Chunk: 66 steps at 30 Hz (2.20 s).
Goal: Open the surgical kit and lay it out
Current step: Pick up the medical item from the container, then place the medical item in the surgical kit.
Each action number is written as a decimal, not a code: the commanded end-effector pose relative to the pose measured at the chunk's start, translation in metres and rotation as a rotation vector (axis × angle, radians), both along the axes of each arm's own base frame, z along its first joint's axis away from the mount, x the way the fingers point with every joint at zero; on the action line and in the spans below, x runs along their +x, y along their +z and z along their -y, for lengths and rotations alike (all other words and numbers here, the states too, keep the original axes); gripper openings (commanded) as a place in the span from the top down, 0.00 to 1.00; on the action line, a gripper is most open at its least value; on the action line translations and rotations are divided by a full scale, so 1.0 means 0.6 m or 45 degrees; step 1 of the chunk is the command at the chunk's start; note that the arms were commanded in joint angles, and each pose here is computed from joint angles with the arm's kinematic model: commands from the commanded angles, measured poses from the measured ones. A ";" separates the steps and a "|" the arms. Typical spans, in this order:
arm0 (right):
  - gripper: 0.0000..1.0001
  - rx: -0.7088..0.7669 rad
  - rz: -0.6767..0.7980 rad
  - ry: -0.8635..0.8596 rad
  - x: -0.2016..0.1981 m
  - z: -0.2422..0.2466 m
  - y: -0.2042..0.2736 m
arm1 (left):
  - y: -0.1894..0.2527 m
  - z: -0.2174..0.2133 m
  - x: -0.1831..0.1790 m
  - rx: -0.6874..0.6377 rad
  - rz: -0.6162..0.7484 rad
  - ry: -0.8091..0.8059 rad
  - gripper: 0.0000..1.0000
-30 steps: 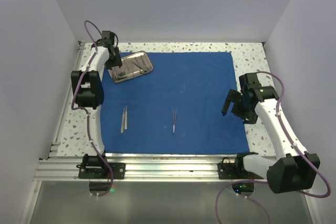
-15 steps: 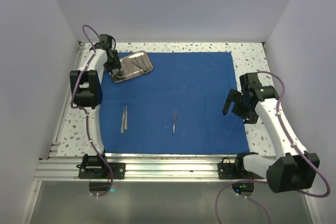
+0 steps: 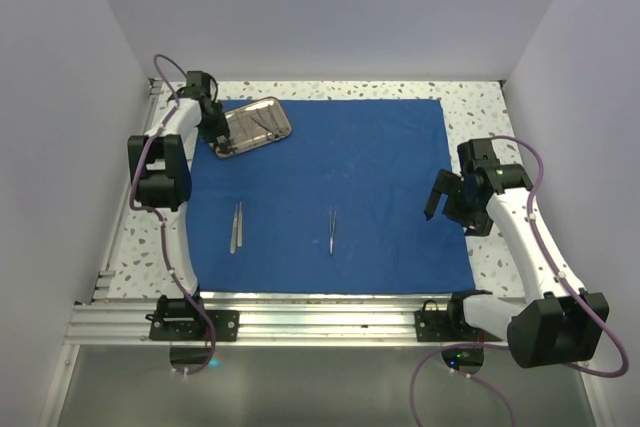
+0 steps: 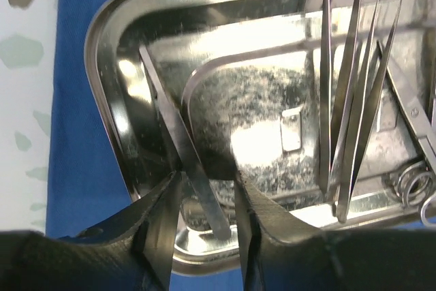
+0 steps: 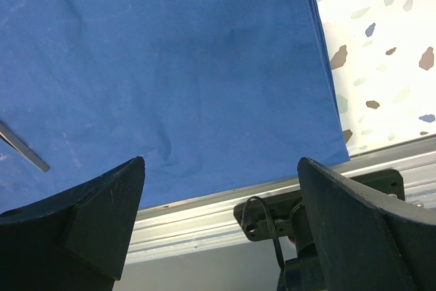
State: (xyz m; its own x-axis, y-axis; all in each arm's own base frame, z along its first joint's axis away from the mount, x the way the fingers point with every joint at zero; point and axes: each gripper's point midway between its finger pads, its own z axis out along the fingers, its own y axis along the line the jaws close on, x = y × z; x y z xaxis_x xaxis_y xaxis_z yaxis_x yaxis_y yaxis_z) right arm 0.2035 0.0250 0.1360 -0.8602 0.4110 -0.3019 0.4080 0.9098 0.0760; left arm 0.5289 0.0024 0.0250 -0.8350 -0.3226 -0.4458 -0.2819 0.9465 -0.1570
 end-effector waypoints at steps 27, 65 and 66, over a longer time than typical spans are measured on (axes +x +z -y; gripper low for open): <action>0.02 0.010 0.075 0.024 0.009 0.001 0.015 | -0.112 0.048 -0.172 0.113 -0.468 -0.026 0.90; 0.02 0.200 0.111 0.059 -0.037 -0.048 0.019 | 0.100 0.122 -0.400 0.094 -0.138 -0.201 1.00; 0.02 0.204 0.110 0.062 -0.040 -0.050 0.019 | 0.105 0.124 -0.411 0.075 -0.118 -0.190 1.00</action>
State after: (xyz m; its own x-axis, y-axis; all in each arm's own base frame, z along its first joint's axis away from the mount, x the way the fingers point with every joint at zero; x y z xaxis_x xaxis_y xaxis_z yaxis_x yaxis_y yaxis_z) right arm 0.1859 0.0467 0.1437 -0.8493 0.4211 -0.3185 0.3672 0.9046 0.2166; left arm 0.3002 -0.0677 0.0864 -0.9226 -0.1238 -0.3653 -0.1193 0.9922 -0.0349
